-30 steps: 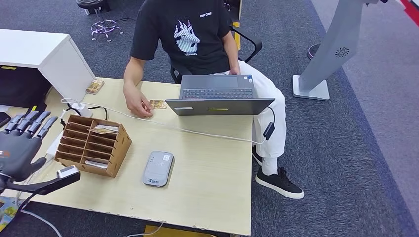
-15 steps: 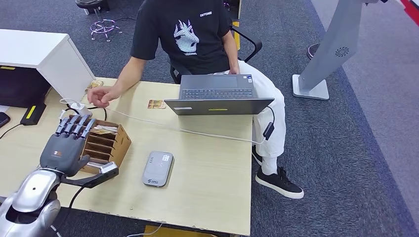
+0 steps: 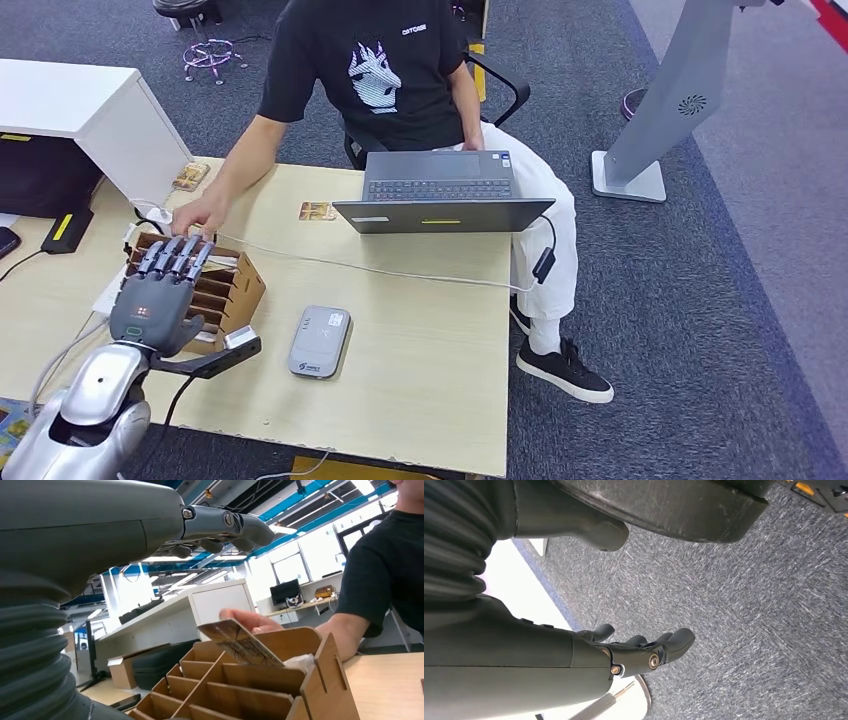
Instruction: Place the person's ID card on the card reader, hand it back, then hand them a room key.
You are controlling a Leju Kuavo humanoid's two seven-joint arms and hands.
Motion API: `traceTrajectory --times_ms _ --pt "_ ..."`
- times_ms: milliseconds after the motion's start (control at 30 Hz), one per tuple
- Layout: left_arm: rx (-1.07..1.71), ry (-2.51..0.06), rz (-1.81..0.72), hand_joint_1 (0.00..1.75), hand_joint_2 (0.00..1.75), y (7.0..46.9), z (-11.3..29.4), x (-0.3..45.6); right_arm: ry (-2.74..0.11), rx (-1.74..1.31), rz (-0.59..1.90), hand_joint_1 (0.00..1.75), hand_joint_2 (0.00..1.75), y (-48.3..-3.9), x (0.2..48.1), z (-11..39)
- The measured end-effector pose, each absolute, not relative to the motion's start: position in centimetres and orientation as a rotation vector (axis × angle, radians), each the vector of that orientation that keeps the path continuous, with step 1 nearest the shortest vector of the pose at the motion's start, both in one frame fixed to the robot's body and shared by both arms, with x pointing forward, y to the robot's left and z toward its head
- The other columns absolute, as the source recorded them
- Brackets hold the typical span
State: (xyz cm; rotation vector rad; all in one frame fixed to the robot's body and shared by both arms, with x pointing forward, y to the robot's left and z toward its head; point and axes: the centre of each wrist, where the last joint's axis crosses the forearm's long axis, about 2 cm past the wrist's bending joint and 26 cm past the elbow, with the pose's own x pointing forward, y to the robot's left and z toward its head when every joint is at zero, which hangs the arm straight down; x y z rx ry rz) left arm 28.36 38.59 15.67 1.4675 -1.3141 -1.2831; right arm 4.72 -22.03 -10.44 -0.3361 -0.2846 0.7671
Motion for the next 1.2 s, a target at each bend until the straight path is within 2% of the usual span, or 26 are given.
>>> traceTrajectory --times_ms 1200 --pt "1.482 -1.309 -1.281 0.00 1.75 39.7 17.4 29.8 -0.286 -0.343 0.755 0.00 1.75 -22.2 4.7 -10.5"
